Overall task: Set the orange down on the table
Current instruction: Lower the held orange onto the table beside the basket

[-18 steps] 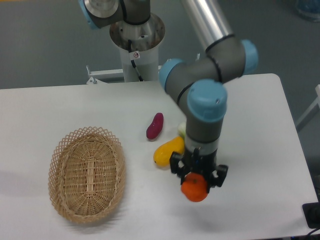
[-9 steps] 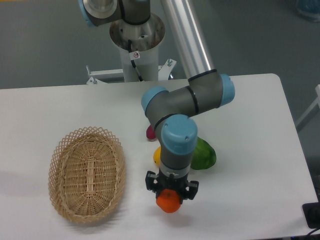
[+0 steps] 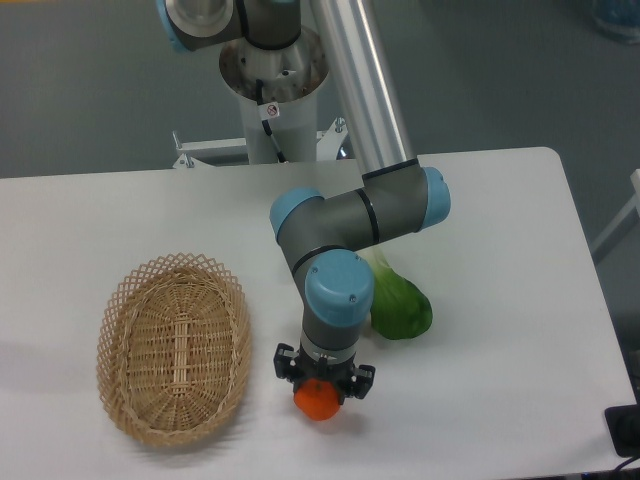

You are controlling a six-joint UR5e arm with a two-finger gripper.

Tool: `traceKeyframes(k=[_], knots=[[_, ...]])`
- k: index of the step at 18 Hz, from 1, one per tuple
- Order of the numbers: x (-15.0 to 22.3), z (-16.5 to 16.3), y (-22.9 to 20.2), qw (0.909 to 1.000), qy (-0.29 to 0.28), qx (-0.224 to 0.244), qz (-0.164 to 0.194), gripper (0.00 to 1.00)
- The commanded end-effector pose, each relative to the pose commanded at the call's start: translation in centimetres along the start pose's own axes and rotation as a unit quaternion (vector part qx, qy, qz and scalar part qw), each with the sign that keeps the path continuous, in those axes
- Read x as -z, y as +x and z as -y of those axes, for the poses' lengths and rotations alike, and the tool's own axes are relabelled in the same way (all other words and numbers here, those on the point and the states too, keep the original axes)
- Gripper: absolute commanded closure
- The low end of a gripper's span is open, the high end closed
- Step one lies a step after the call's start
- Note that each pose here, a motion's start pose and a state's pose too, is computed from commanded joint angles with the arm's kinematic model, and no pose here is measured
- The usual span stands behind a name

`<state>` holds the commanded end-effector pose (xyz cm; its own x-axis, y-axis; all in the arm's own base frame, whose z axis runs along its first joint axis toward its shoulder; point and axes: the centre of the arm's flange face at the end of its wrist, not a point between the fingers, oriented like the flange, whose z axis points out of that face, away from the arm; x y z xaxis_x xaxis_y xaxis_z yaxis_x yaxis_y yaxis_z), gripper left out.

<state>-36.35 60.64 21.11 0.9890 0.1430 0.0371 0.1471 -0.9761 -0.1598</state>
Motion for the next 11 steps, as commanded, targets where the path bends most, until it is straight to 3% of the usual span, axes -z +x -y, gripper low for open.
traceKeyframes(k=[11], knots=[[-0.63, -0.07, -0.05, 1.0000, -0.004, 0.001, -0.003, 0.28]])
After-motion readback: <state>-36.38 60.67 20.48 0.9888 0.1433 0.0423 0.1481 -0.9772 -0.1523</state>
